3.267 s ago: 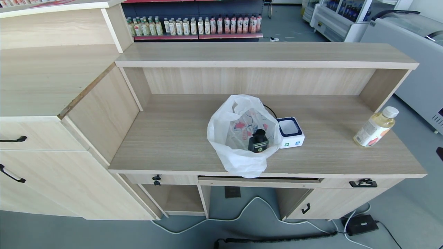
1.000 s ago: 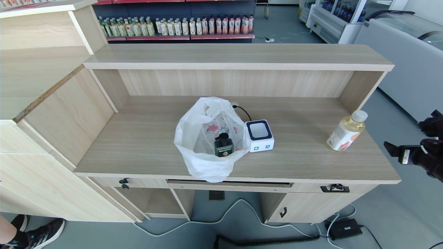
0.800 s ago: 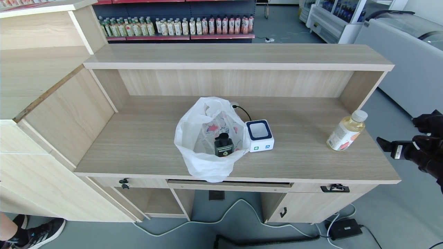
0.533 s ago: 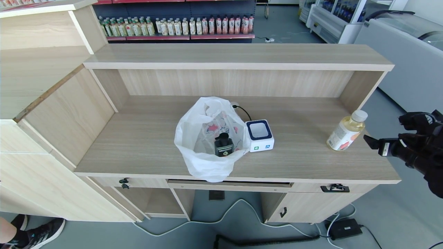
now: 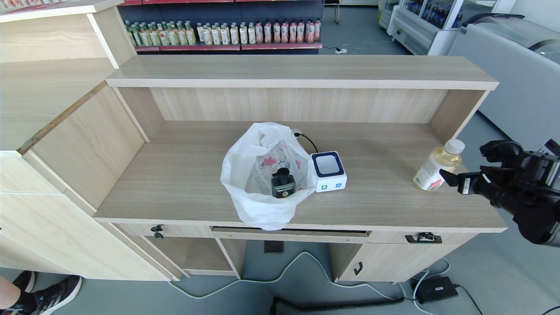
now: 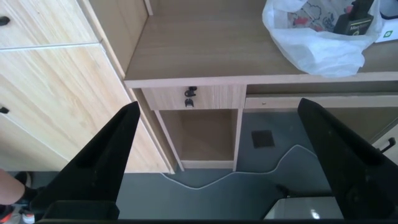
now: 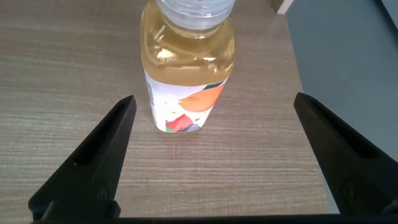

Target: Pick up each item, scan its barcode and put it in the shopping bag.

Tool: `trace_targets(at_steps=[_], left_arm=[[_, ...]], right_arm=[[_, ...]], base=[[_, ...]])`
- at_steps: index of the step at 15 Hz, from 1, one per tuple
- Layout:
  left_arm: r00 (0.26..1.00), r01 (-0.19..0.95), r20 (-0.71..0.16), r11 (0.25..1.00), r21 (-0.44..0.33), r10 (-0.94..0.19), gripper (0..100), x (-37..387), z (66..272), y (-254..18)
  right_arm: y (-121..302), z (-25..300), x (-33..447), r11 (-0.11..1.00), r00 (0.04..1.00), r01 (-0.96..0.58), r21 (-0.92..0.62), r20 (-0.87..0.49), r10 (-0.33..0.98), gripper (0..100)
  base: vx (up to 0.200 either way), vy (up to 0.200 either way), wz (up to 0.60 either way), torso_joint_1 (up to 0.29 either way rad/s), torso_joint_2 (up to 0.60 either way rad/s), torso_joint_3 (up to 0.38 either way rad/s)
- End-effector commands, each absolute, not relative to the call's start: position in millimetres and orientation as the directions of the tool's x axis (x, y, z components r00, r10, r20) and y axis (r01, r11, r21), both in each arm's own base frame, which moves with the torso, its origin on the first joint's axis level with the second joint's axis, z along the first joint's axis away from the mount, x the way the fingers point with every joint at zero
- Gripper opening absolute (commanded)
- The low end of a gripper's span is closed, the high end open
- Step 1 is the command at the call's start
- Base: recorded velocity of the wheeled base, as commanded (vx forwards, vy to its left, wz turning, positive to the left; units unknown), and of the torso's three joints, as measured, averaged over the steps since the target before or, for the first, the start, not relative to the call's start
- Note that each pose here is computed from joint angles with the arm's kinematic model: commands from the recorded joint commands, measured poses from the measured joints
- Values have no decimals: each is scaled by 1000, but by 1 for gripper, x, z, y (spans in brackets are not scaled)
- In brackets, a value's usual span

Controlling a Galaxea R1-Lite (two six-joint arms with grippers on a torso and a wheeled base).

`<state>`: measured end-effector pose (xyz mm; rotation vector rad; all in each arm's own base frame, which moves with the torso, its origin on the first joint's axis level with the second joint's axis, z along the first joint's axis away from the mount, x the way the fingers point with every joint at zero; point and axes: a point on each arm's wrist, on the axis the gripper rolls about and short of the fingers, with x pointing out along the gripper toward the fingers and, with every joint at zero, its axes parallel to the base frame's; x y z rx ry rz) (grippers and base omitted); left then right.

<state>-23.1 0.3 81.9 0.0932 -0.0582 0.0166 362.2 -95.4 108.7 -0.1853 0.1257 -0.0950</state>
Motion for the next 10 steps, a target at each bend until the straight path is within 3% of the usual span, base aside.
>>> trace_targets(at_steps=[1,10], left_arm=[[998,-21,60,996,92,15,100,-23,82,0],[998,-19,60,996,92,14,100,-23,82,0]], right_arm=[[-96,104,372,978,988,79,-191,-116,-102,100],[-91,91,391,981,988,54,-184,-130,-79,100]], base=[[0,0,0,0,0,0],[0,0,0,0,0,0]])
